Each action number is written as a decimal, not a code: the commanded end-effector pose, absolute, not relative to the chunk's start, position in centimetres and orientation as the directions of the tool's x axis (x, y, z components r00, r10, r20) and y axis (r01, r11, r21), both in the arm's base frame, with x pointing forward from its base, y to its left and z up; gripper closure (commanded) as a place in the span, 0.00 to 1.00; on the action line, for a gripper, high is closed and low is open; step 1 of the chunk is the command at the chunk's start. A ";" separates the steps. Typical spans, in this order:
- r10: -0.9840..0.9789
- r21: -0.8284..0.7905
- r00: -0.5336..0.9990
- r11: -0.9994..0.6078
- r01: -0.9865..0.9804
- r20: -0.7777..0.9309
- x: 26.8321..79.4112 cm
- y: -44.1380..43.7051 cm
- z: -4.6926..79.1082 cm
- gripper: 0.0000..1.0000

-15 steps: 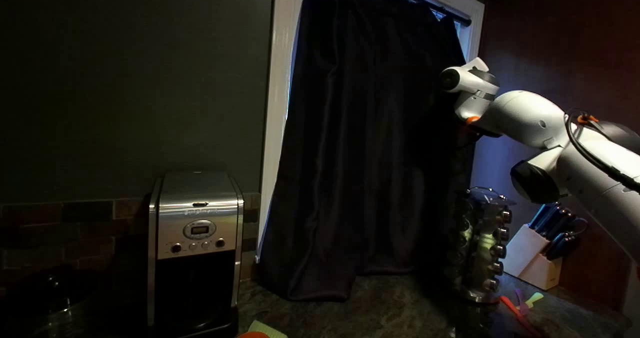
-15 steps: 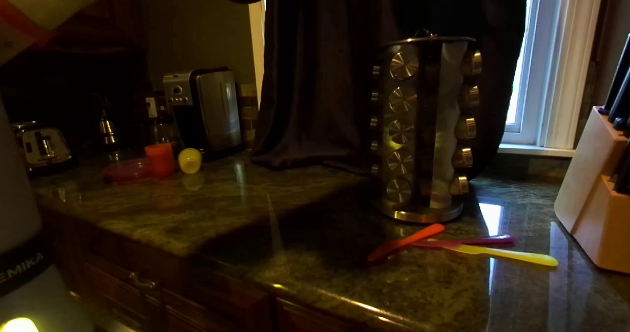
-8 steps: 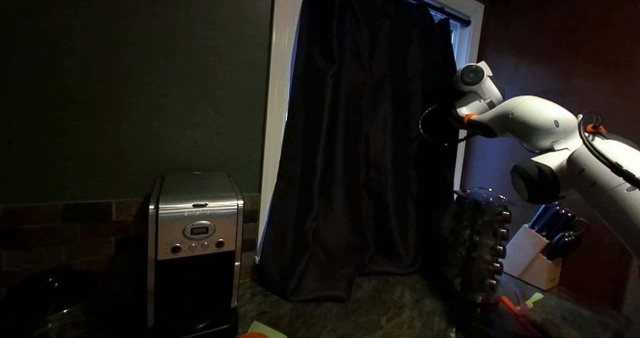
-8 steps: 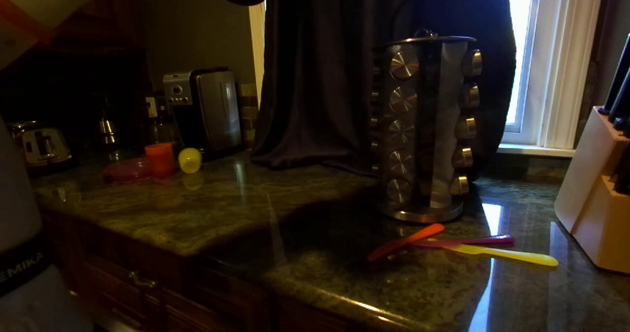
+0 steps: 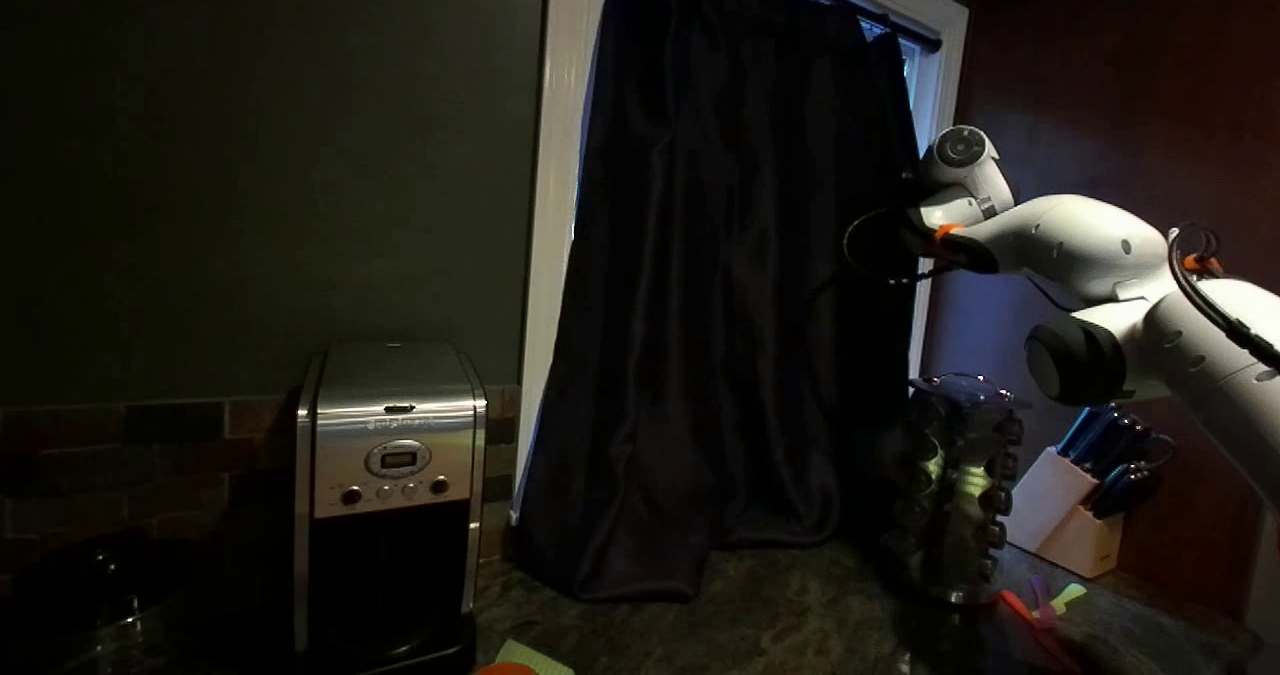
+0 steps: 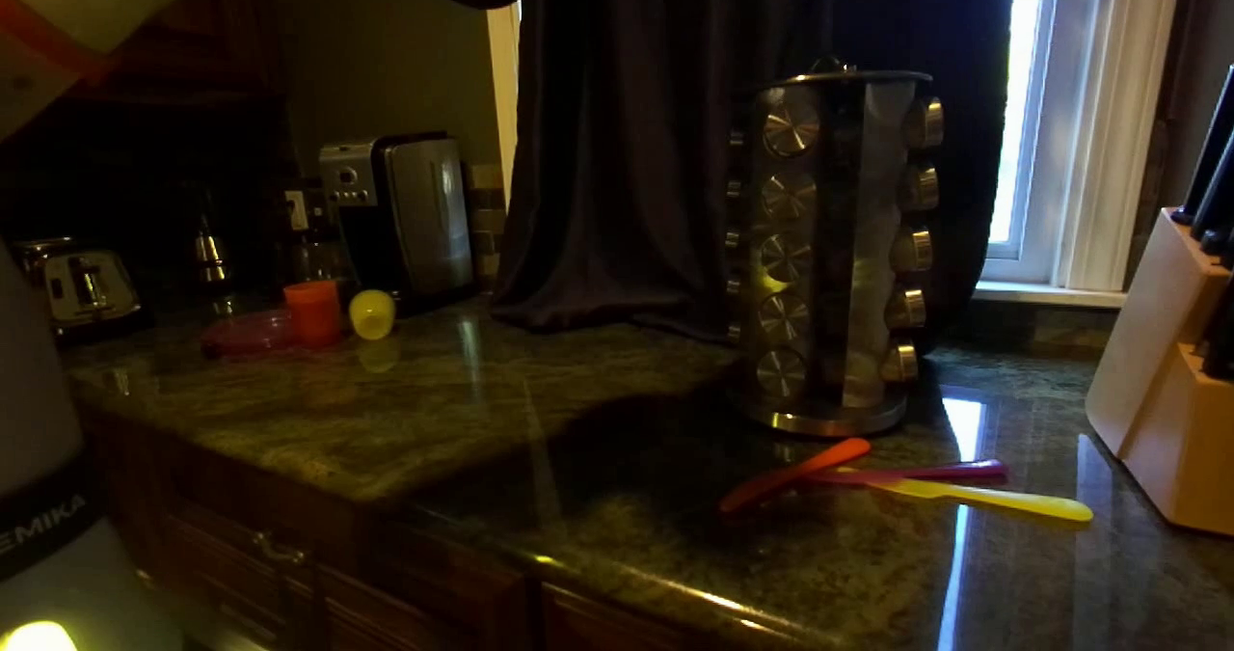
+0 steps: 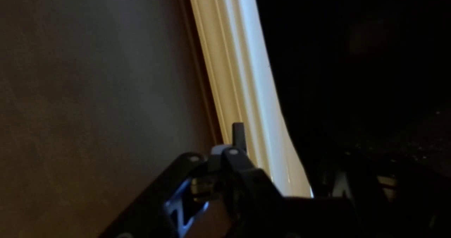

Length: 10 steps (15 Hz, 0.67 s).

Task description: Draw the curtain closed

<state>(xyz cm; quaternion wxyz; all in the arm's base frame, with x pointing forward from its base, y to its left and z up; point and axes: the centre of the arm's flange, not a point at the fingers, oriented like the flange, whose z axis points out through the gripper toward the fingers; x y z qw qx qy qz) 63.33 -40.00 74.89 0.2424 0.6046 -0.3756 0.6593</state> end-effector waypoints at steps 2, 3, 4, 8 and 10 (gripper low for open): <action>-0.164 -0.209 -0.135 -0.631 -0.747 0.977 62.0 -41.3 76.1 0.12; -0.173 -0.209 -0.126 -0.646 -0.734 0.977 61.7 -41.2 76.3 0.05; -0.189 -0.211 -0.111 -0.670 -0.712 0.976 61.3 -41.0 76.6 0.01; -0.208 -0.202 -0.059 -0.781 -0.591 0.976 60.0 -39.3 78.0 0.00; -0.166 -0.176 -0.068 -0.810 -0.559 0.984 59.4 -38.8 79.2 0.00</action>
